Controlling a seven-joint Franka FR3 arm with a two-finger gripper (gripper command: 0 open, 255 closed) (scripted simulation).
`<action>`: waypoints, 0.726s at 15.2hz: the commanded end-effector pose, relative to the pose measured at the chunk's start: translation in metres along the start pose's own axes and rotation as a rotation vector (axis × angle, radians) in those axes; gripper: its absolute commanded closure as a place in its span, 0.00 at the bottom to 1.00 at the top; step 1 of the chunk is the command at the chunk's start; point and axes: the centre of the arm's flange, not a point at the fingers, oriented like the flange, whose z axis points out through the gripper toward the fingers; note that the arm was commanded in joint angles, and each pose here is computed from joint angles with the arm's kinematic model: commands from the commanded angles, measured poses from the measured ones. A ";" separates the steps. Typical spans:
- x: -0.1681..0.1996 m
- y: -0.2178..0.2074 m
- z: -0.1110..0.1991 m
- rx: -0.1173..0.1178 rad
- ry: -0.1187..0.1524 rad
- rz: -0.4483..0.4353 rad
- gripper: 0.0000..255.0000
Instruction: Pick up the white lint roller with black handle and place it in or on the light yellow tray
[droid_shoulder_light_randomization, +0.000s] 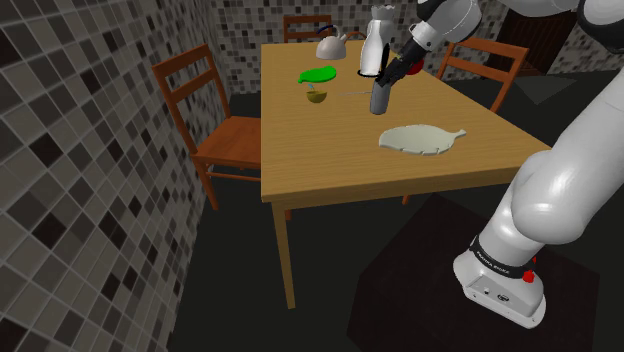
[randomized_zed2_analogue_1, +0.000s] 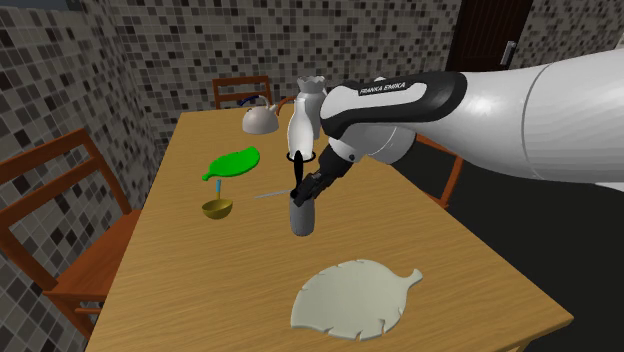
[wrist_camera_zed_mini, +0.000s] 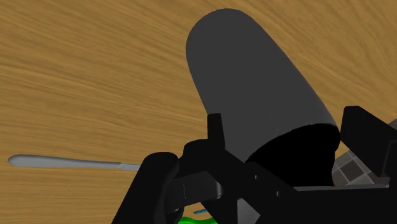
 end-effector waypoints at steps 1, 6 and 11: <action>0.000 0.000 0.000 0.000 -0.001 0.000 1.00; 0.012 -0.008 -0.022 0.000 -0.001 0.000 1.00; 0.024 -0.015 -0.044 0.000 -0.001 0.000 1.00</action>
